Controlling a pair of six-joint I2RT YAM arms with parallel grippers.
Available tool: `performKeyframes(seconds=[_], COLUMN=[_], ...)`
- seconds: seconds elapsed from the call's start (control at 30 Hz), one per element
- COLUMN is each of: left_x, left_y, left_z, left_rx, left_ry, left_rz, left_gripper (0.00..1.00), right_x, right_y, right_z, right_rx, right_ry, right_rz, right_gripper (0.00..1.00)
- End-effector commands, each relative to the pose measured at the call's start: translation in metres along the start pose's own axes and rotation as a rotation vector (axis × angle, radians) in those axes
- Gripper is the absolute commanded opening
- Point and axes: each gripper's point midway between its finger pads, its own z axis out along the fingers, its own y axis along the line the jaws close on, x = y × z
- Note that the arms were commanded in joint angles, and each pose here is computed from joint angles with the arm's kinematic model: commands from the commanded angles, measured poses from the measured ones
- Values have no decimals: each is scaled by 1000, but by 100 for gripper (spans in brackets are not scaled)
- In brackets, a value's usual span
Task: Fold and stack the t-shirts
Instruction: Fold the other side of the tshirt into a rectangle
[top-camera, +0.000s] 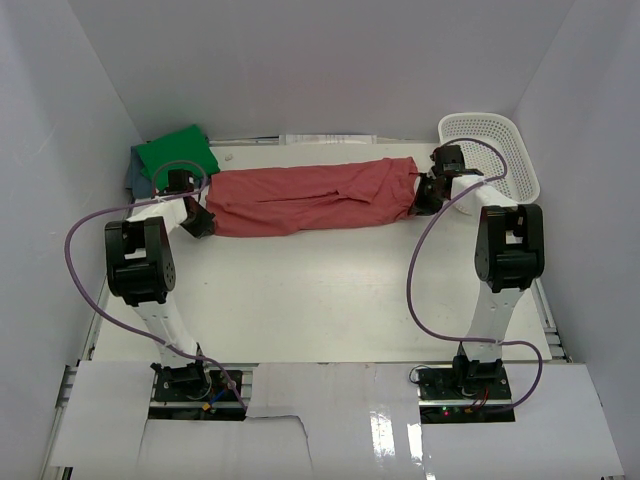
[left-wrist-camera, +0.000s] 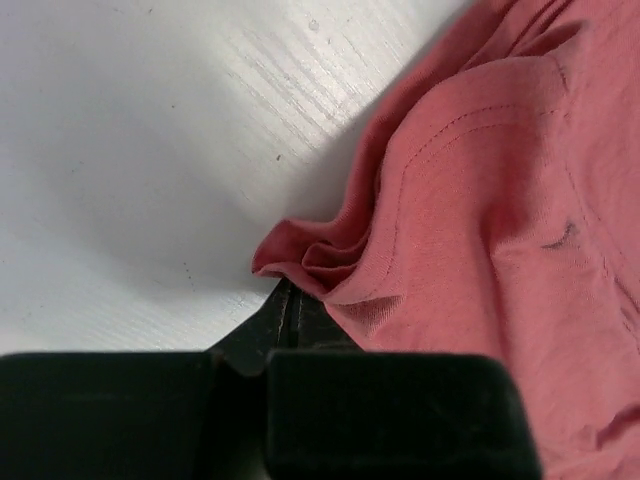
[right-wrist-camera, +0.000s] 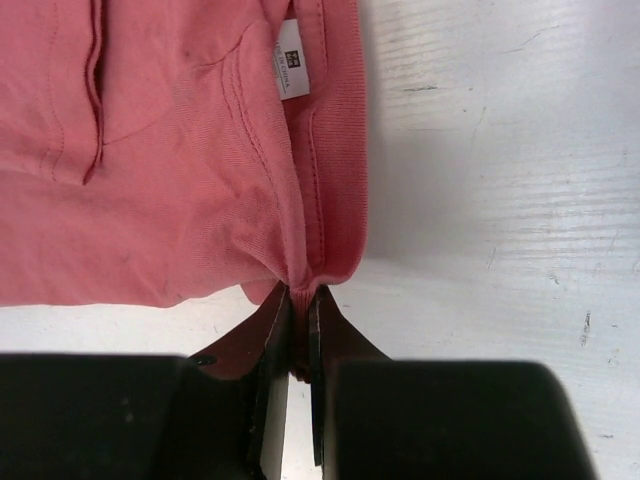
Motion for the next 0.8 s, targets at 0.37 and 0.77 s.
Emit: performKeyframes(seconds=[0.37,0.77], left_x=[2,9], left_y=[33,59], left_z=[-31,-69], left_rx=[-125,-144], left_ry=[-36,-64], left_rz=[65,94], left_gripper=[0,0], right_x=[42,104], right_y=[-7,-45], right_z=[-32,-65], right_rx=[58,209], right_ry=[43,127], right_rz=[-40,-43], right_gripper=[8,8])
